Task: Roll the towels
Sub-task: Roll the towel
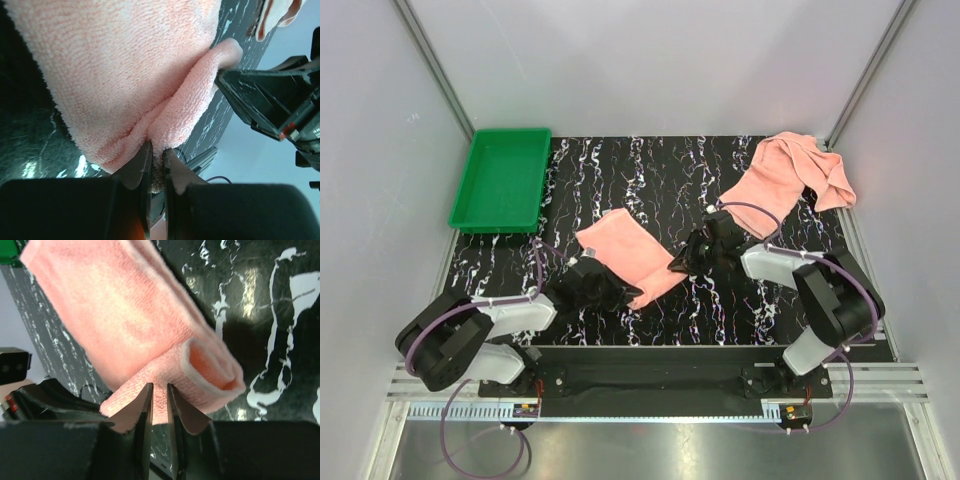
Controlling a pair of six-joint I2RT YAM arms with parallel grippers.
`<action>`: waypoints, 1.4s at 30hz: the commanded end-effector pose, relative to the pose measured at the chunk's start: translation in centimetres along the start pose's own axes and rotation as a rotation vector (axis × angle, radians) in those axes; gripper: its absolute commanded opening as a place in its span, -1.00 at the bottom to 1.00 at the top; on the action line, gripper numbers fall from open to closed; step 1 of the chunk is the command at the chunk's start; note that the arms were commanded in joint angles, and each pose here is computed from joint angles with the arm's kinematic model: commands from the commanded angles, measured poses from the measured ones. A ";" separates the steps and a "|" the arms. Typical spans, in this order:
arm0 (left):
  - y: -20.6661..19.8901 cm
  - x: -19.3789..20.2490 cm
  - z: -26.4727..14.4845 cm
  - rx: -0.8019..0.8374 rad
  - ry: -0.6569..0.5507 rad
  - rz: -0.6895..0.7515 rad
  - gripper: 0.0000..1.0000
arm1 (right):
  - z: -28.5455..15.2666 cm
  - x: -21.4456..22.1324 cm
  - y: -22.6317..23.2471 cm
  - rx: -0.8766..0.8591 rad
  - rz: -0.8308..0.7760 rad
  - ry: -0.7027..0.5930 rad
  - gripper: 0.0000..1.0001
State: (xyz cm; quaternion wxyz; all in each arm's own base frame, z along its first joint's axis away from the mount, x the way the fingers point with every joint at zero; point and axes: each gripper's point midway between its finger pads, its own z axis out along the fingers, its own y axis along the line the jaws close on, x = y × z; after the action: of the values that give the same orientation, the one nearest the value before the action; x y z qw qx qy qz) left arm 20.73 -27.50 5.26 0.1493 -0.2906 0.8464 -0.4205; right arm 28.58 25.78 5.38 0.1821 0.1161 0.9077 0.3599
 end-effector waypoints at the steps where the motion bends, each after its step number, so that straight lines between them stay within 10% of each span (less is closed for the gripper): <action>1: 1.1 -0.5 -0.5 -0.022 -0.025 0.006 -1.00 | 1.3 -1.4 1.5 -0.048 -0.066 -0.030 -0.53; 7: 2.9 -0.8 -1.1 -0.073 -0.049 0.017 -0.99 | 3.4 -1.3 0.8 -0.050 -0.061 0.004 -0.56; 15: 4.0 -3.7 -3.7 -0.174 -0.202 0.233 0.36 | 4.4 -0.7 0.1 -0.058 -0.059 0.029 -0.57; 23: -1.3 -6.1 -7.9 -0.211 -0.423 0.659 0.39 | 4.5 -0.5 0.5 -0.080 -0.080 0.045 -0.57; 31: -7.7 0.5 -5.2 -0.249 -0.406 1.272 0.45 | 4.6 -0.5 0.6 -0.075 -0.098 0.059 -0.57; 42: -3.0 0.8 -0.2 -0.456 -0.458 1.413 0.76 | 4.7 -0.1 0.0 -0.059 -0.101 0.077 -0.57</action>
State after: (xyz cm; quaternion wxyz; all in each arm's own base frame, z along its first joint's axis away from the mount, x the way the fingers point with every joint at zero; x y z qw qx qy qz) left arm 19.34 -30.25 6.86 0.4439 0.2448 0.8620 -0.0062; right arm 30.71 28.43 2.91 0.1713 0.0656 0.9022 0.3902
